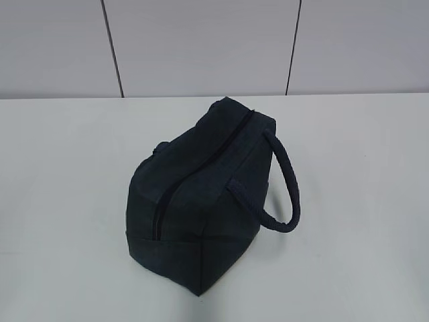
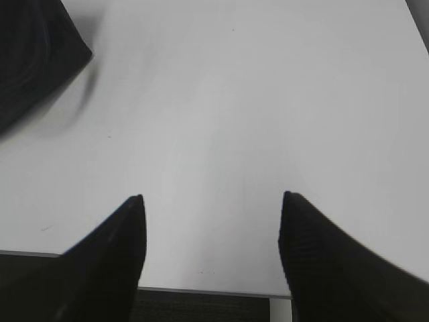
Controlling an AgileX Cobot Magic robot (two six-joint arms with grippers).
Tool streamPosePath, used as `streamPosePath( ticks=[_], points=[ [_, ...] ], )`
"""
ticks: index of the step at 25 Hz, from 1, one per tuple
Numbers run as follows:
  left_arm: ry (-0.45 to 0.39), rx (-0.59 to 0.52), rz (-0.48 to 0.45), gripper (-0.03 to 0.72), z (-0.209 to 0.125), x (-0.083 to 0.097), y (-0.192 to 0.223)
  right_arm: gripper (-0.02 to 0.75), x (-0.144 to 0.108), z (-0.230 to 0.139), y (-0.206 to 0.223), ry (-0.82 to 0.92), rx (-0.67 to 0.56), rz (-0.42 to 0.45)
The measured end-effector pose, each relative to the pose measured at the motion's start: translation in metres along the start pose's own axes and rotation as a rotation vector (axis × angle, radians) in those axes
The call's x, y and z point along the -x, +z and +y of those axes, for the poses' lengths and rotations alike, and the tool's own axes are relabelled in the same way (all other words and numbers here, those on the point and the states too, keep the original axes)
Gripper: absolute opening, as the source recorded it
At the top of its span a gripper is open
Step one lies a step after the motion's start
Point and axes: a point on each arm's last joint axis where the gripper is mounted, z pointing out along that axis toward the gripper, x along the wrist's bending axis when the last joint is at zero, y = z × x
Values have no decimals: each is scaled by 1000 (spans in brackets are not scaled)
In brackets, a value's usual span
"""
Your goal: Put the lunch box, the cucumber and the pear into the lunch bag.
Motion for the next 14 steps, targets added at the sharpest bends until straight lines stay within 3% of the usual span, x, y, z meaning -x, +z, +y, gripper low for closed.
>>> streamPosePath(
  ticks=[14],
  points=[
    [0, 0, 1, 276, 0, 0, 0, 484, 0, 0, 0, 0, 1, 0]
  ],
)
